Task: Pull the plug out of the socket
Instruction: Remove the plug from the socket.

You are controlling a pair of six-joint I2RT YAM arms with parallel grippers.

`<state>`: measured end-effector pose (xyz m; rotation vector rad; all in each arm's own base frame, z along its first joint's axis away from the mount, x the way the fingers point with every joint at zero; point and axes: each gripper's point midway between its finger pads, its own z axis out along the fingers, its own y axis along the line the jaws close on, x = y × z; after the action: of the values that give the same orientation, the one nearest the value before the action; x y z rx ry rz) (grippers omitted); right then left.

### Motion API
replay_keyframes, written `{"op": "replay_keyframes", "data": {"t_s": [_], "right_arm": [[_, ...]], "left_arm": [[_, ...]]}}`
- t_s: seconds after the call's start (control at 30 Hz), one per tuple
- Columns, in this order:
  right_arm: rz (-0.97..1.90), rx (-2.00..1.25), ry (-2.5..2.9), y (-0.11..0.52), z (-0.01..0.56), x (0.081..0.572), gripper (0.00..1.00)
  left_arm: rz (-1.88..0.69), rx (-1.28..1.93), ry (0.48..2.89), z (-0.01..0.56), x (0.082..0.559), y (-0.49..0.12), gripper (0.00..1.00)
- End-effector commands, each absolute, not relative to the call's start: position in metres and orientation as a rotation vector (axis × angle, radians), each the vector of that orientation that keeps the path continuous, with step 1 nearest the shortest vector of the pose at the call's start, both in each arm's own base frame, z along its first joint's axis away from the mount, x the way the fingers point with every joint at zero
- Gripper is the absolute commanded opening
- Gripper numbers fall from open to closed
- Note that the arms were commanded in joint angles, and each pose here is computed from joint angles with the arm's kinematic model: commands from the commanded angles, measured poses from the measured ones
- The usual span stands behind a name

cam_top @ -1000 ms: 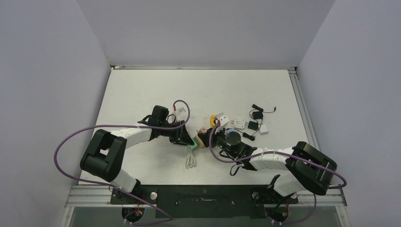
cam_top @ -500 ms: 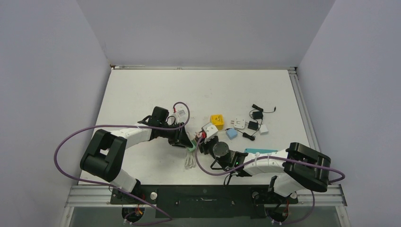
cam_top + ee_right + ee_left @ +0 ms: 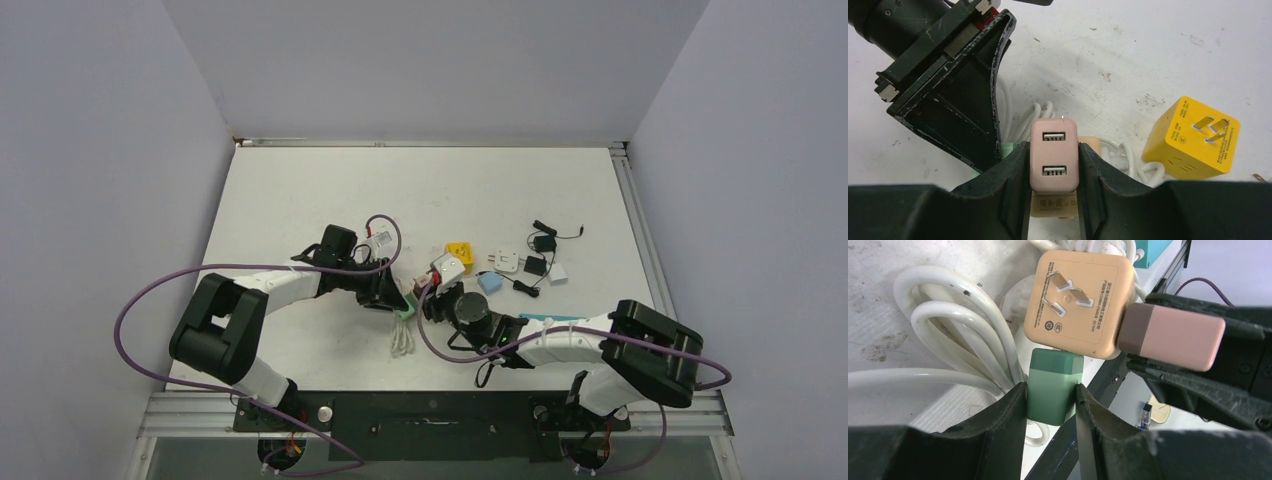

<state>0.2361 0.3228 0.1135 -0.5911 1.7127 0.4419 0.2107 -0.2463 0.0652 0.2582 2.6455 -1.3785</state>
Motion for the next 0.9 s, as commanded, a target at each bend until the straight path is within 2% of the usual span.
{"op": "replay_keyframes", "data": {"t_s": [0.0,0.17,0.37,0.87], "right_arm": [[0.848,-0.482,1.646,0.340,0.155,0.237,0.05],[0.951,-0.454,1.656,0.336,0.155,0.243,0.05],[0.916,-0.487,1.655,0.338,0.153,0.242,0.05],[0.516,-0.640,1.613,0.355,0.148,0.220,0.05]], "left_arm": [[-1.328,0.313,2.580,0.073,0.225,-0.252,0.00],[-1.323,0.312,2.584,0.071,0.225,-0.251,0.00],[-1.321,0.314,2.583,0.072,0.225,-0.251,0.00],[-1.321,0.312,2.587,0.072,0.225,-0.251,0.00]]}}
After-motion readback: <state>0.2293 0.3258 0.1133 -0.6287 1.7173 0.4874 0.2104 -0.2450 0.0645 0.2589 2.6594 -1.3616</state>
